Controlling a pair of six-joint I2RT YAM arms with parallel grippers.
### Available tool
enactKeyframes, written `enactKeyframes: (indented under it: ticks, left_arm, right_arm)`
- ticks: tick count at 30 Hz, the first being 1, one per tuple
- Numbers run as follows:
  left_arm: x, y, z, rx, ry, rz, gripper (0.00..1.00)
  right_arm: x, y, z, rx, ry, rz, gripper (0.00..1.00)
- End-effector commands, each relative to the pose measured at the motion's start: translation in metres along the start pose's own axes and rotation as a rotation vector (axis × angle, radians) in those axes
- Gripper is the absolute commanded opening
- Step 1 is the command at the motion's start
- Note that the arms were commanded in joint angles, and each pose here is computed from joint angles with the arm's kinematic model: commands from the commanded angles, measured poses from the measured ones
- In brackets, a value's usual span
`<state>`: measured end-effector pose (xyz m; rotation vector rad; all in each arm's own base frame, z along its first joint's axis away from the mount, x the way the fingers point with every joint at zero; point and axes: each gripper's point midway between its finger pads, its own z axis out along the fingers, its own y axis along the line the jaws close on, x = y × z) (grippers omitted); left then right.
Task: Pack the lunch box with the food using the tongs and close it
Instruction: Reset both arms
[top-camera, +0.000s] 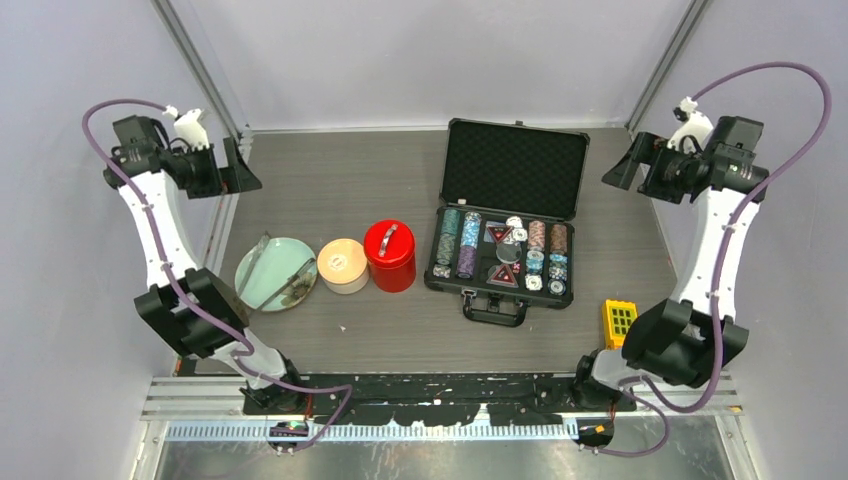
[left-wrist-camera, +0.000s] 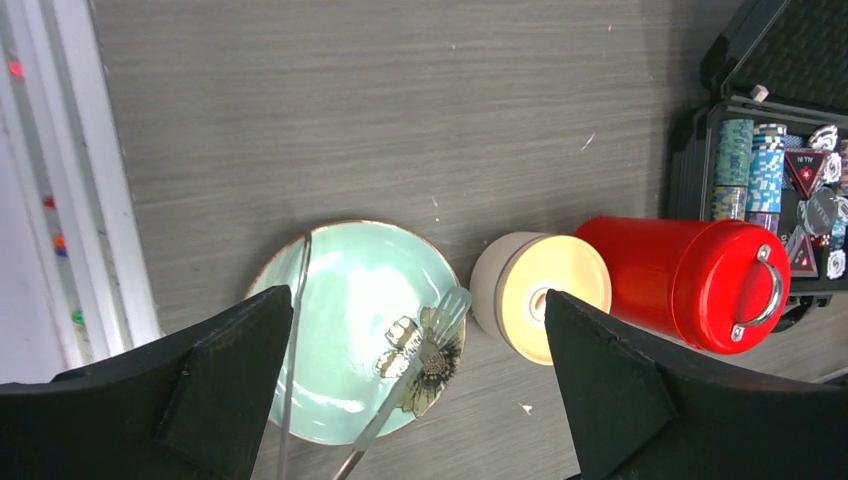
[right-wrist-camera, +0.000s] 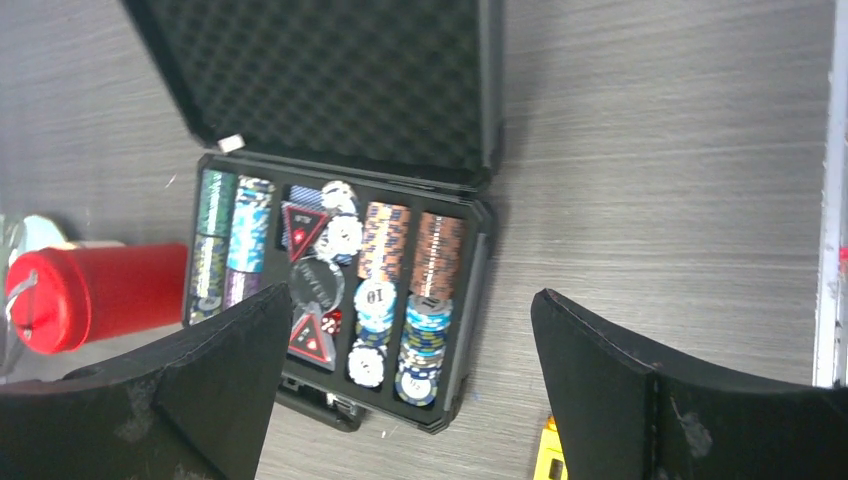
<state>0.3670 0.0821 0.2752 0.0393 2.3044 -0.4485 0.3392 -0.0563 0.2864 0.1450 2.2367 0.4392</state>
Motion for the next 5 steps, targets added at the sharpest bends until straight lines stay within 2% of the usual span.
enactKeyframes:
  ticks: [1,5]
  left_arm:
    - [0.007,0.001,0.002,-0.009,-0.031,-0.018,1.00]
    - [0.021,0.006,0.008,-0.026,-0.015,-0.027,1.00]
  right_arm:
    - [-0.005,-0.020,0.002,0.013,-0.031,0.010,0.93]
    - [0.009,-0.030,0.007,0.039,-0.002,0.001,0.93]
